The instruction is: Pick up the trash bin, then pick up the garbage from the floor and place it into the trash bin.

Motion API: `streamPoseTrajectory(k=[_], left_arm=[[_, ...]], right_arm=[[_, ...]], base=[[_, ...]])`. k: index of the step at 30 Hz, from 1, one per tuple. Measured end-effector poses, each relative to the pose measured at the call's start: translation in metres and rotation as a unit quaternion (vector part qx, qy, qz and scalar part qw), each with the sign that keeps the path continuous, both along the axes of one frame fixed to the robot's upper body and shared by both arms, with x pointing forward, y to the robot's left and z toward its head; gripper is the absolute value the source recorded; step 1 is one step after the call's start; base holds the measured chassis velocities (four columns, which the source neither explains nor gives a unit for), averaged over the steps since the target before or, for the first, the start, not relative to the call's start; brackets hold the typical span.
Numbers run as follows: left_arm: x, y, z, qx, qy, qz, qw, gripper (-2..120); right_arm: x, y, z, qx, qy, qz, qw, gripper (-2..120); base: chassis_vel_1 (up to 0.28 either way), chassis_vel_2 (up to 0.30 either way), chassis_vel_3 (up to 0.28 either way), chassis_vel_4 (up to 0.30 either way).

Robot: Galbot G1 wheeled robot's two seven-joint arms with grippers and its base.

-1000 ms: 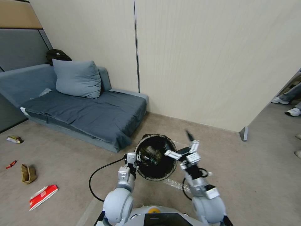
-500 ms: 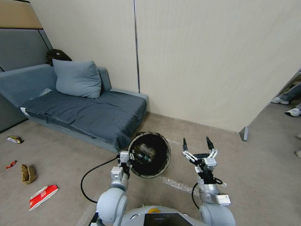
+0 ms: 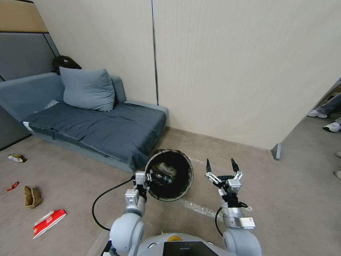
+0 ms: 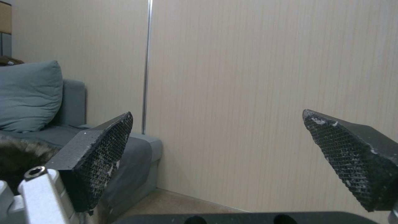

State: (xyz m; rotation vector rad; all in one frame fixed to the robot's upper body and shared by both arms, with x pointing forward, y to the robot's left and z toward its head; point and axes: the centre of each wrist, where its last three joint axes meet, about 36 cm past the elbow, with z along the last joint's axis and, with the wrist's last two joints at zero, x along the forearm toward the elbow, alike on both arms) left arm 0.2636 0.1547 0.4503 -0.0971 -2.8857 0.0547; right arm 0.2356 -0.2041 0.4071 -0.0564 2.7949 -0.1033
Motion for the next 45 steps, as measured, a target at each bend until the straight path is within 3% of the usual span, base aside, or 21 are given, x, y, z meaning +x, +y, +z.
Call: streamPoseTrajectory(k=[18,45], left_arm=[[-0.014,0.004,0.009,0.012,0.035,-0.007,0.9993,0],[-0.022,0.016,0.015,0.026,0.048,-0.002,0.9985,0]], right_arm=[[0.007,0.002,0.008,0.017,-0.007,-0.02,1.0,100],[0.017,0.001,0.01,-0.021,-0.04,-0.027,0.999,100]], base=[[0.005,0.005,0.007,0.006],[0.095,0.098,0.095,0.093]])
